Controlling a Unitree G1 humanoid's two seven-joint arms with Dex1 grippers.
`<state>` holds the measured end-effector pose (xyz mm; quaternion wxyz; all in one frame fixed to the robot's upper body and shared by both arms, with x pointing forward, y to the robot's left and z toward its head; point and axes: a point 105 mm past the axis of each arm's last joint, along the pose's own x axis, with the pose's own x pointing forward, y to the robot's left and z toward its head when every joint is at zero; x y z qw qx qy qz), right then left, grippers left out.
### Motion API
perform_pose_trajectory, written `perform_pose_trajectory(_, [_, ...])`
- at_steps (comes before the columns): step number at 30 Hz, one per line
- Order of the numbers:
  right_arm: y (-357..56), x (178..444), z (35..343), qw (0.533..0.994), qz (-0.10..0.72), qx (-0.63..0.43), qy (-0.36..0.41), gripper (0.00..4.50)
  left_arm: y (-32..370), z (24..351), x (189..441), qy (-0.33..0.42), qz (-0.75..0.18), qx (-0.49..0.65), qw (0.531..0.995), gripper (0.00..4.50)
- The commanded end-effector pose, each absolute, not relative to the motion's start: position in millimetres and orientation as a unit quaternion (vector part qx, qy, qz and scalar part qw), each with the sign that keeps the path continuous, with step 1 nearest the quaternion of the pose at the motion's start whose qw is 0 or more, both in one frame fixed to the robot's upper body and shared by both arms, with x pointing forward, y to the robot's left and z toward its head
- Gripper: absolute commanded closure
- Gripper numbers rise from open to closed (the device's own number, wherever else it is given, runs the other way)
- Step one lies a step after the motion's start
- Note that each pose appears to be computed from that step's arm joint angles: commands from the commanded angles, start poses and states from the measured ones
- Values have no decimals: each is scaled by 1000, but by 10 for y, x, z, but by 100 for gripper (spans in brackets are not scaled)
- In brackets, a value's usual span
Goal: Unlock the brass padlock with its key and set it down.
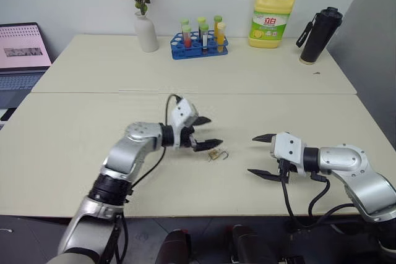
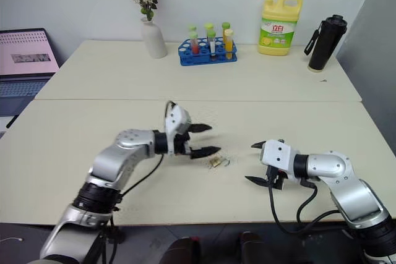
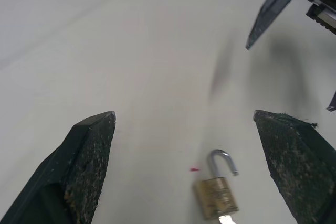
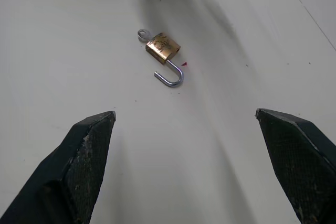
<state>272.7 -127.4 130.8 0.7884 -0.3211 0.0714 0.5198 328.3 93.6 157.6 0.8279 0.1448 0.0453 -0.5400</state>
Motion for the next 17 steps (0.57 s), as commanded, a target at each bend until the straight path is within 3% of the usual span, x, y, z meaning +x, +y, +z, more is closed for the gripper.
perform_pose_trajectory(1, [-1272, 2715, 1457, 785, 527, -322, 53, 0, 1129, 1798, 3105, 9, -538, 202, 818, 8])
perform_pose_trajectory(7, [-1299, 2639, 1528, 763, 567, -304, 58, 0, 1441, 1677, 2766, 52, -547, 268, 792, 8])
perform_pose_trajectory(12, [-1344, 2568, 1564, 744, 595, -292, 77, 0, 1509, 1672, 2545, 79, -555, 247, 790, 8])
perform_pose_trajectory(17, [-1335, 2589, 1570, 746, 595, -289, 75, 0, 1504, 1695, 2506, 63, -560, 239, 791, 8])
